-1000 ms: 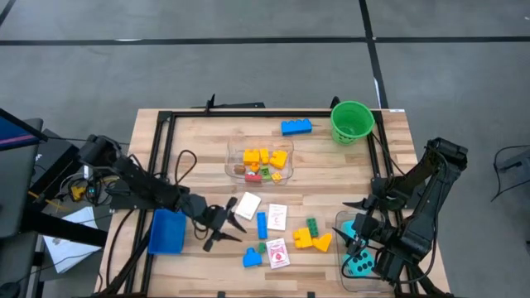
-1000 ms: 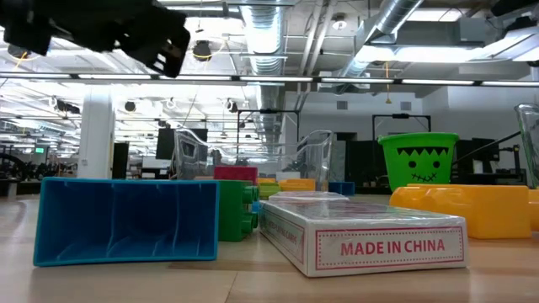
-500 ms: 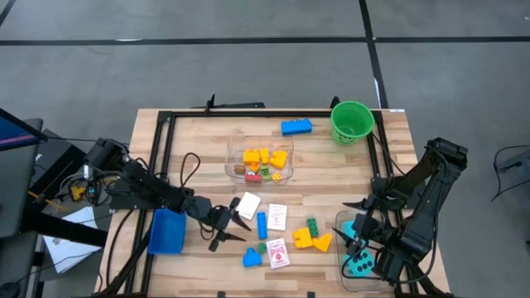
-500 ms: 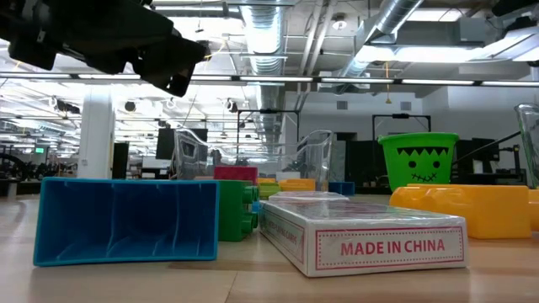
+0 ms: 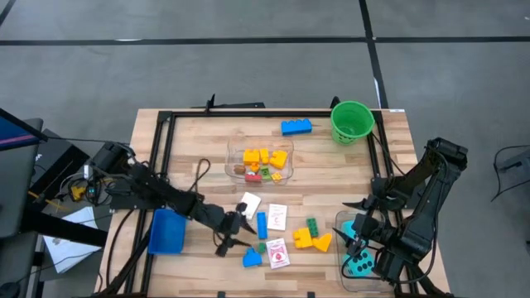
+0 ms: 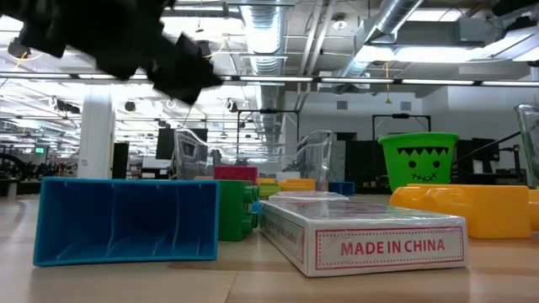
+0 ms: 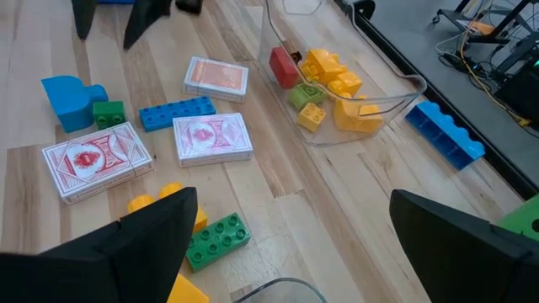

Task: Pick & Place Toys
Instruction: Put the green game piece into the top transparent bin

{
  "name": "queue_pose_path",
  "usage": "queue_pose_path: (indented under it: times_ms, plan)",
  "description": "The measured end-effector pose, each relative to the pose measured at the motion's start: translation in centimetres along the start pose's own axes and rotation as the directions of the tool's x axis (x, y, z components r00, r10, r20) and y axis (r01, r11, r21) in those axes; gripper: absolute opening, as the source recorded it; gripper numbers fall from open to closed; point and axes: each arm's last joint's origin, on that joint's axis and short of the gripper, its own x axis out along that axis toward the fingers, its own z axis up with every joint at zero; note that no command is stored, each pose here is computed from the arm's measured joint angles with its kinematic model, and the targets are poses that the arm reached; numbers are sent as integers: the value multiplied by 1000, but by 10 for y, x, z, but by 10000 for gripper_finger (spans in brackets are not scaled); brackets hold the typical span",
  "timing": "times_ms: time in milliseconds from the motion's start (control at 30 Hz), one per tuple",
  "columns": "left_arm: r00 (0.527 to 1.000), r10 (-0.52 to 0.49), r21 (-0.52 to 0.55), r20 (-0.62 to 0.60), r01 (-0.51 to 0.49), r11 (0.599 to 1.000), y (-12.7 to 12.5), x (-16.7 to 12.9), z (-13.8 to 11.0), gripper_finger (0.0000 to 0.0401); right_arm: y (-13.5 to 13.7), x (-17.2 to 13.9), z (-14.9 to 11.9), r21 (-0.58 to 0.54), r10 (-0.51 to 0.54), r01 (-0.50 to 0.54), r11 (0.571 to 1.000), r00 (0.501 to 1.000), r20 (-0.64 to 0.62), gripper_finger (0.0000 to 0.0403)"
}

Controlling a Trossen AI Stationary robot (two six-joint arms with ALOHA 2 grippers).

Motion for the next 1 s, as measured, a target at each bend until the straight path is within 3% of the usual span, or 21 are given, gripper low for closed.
queue_pose_path:
  times_ms: [133,400,567,1000]
  plan:
    - [994,-55,-31,-98,52,998,-1,9,-17,191,0,0,0,2,2,-2,1000,1000,-1,384]
    - [983,14,-79,-184,-29,996,2,9,-27,190,0,0,0,3,3,-3,1000,1000,-3,384]
    - [974,5,-127,-227,-34,991,-5,15,-38,190,1,0,0,6,5,-5,1000,1000,-3,384]
    - [993,39,-148,-111,-55,987,-27,32,-51,190,1,0,0,10,7,-7,1000,1000,-2,384]
